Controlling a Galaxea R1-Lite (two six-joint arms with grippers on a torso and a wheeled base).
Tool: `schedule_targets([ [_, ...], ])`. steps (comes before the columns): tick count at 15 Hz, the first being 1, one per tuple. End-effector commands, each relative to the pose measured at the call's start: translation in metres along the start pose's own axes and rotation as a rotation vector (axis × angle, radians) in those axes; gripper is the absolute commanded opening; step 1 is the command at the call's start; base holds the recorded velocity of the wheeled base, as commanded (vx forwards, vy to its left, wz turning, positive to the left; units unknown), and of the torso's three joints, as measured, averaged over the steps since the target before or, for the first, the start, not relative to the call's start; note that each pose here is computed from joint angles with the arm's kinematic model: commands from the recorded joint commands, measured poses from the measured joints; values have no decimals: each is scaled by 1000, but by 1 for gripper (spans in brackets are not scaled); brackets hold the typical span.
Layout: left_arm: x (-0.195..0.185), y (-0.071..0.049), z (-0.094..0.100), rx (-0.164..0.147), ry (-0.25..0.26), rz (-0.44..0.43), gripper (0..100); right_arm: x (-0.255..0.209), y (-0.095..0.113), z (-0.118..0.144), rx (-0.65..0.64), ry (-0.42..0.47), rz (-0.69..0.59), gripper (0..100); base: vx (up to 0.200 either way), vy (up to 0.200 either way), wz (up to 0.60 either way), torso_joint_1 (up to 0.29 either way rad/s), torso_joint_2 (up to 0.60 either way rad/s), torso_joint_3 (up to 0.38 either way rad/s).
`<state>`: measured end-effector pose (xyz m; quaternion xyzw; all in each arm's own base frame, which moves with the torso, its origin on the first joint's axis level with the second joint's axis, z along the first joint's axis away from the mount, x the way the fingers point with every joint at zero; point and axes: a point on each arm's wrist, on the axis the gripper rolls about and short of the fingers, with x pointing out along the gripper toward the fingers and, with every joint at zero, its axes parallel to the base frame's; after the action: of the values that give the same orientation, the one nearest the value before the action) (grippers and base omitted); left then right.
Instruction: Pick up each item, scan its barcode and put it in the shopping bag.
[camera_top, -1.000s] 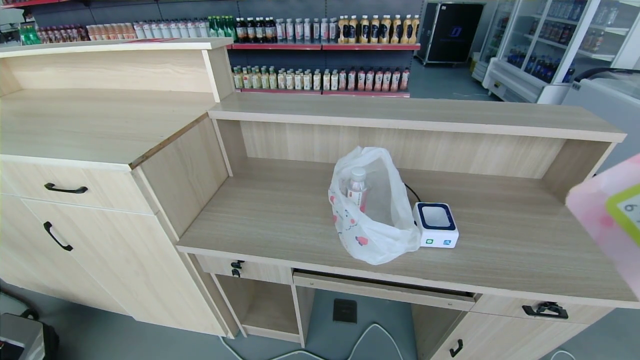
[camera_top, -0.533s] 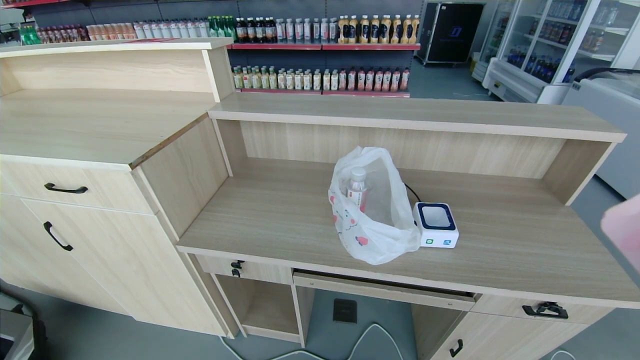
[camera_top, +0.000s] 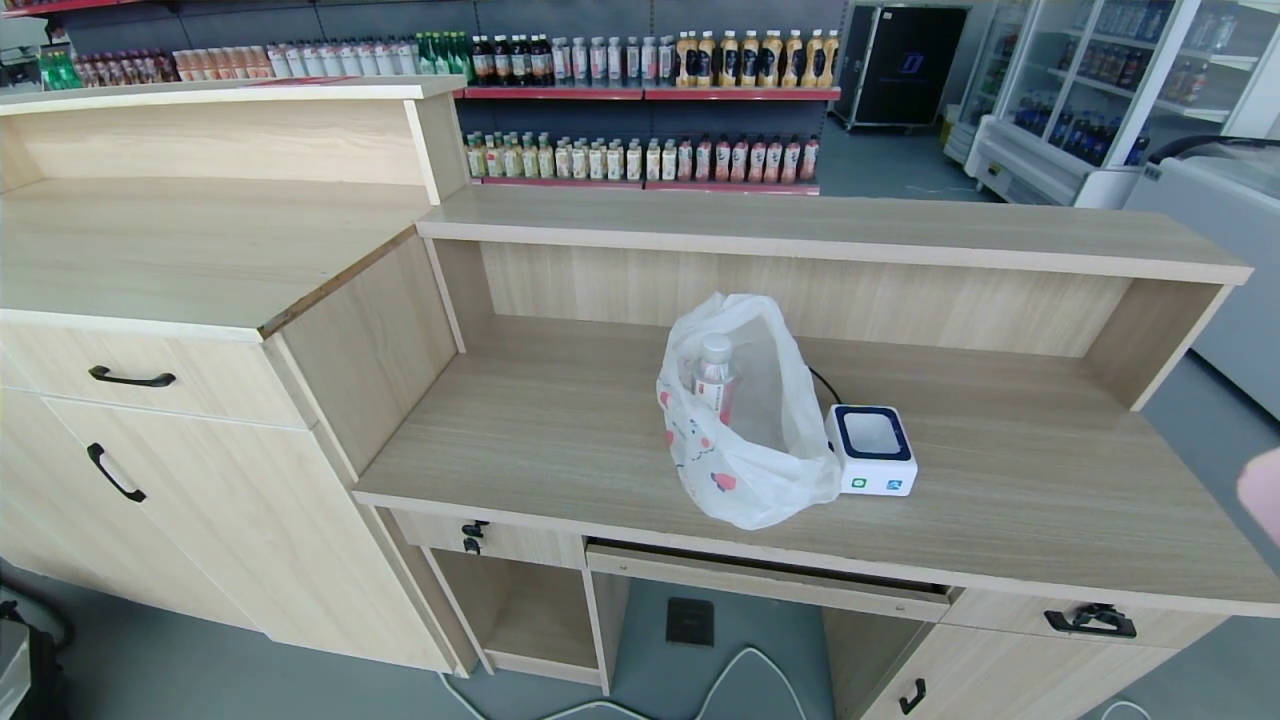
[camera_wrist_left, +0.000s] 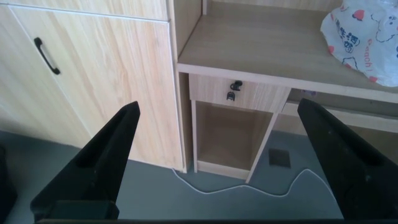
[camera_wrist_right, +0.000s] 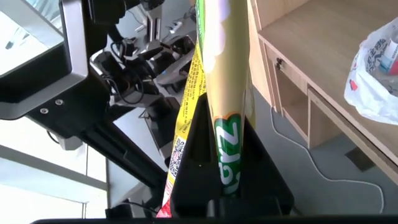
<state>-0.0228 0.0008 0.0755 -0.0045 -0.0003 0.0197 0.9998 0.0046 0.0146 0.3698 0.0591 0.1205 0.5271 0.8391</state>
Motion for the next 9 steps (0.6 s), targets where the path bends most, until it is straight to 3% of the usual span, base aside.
schedule_targets([
  [1,0,0,0,0,0,1,100,4,-1,0,0,9,-10,0,0,0,0,0,0,0],
  [2,0,0,0,0,0,1,100,8,-2,2,1,12,-28,0,0,0,0,0,0,0],
  [5,0,0,0,0,0,1,100,54,-21,15,-70,-64,-307,0,0,0,0,0,0,0],
  [7,0,0,0,0,0,1,100,81,-55,18,-119,-124,-576,0,0,0,0,0,0,0],
  [9,0,0,0,0,0,1,100,89,-105,10,-185,-144,-868,0,0,0,0,0,0,0],
])
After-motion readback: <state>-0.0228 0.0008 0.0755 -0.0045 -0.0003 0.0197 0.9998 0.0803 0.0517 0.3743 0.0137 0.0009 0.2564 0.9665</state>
